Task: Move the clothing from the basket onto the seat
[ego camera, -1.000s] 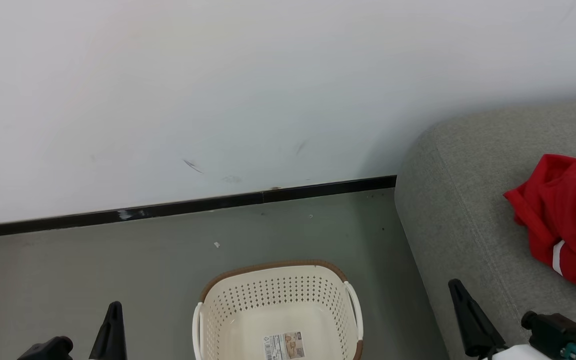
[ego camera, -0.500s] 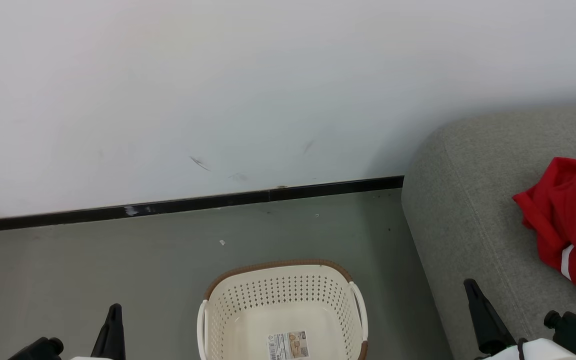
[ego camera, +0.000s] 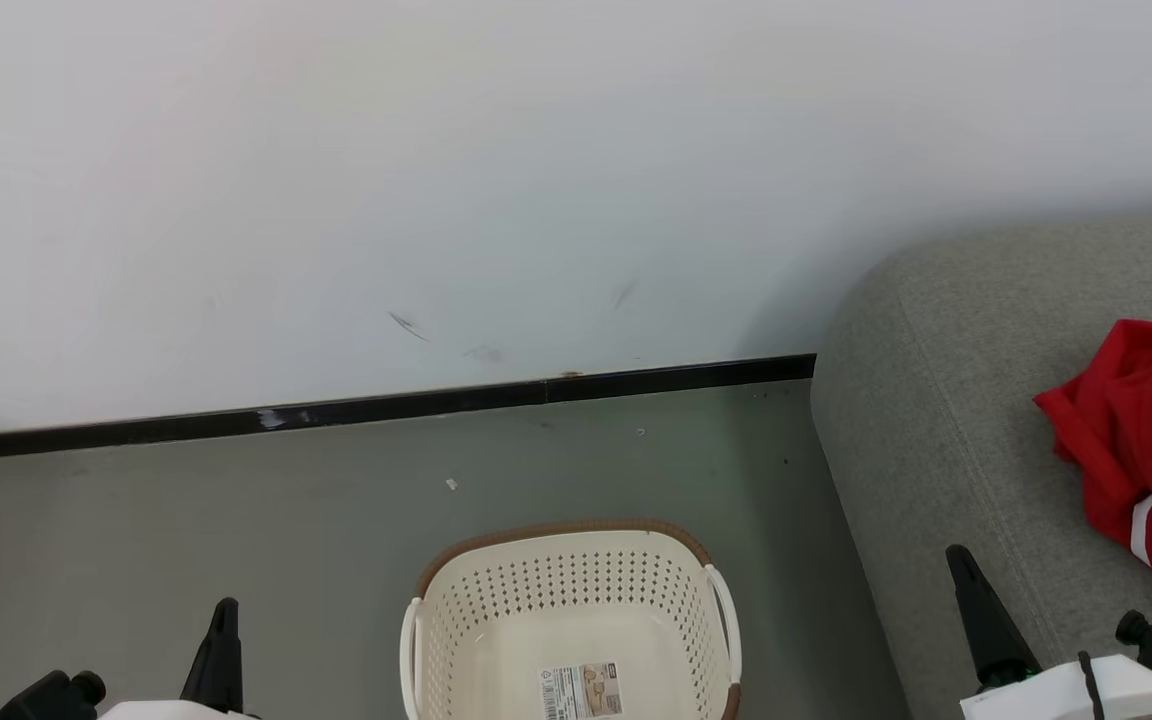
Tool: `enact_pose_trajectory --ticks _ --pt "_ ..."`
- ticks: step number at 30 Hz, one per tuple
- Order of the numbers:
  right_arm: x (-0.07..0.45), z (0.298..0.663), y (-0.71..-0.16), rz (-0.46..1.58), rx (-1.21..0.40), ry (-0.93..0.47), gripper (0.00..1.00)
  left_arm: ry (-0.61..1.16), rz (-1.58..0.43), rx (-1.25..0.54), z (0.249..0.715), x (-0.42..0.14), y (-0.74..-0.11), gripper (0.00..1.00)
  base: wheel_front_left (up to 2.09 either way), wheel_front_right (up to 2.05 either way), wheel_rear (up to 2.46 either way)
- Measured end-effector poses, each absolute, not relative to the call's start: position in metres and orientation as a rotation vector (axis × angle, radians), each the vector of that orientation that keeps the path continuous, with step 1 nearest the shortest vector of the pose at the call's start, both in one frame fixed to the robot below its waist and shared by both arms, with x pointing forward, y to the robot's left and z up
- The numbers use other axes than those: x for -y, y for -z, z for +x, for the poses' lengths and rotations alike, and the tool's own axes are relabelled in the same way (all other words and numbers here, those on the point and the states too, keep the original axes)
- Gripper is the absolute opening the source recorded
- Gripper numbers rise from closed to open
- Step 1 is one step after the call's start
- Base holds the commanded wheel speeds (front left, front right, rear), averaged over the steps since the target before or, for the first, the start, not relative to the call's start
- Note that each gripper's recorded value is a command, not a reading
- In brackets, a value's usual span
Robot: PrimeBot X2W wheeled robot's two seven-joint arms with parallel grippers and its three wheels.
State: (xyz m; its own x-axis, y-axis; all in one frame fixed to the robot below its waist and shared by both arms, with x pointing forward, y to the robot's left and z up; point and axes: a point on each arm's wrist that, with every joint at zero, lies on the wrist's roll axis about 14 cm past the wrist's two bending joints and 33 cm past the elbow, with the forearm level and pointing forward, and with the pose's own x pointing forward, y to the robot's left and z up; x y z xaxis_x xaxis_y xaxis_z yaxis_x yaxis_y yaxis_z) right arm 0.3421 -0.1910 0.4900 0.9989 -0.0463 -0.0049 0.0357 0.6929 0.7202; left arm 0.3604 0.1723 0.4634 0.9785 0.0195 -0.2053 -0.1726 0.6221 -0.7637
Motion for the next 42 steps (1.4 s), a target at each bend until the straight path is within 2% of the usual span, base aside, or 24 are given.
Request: enact_pose_trajectory --ticks 42 --pt "0.202 0.369 -0.485 1.391 -0.025 0.082 0.0 -0.082 -1.414 -0.143 0.37 -0.182 -0.476 0.0 0.0 0.0 0.0"
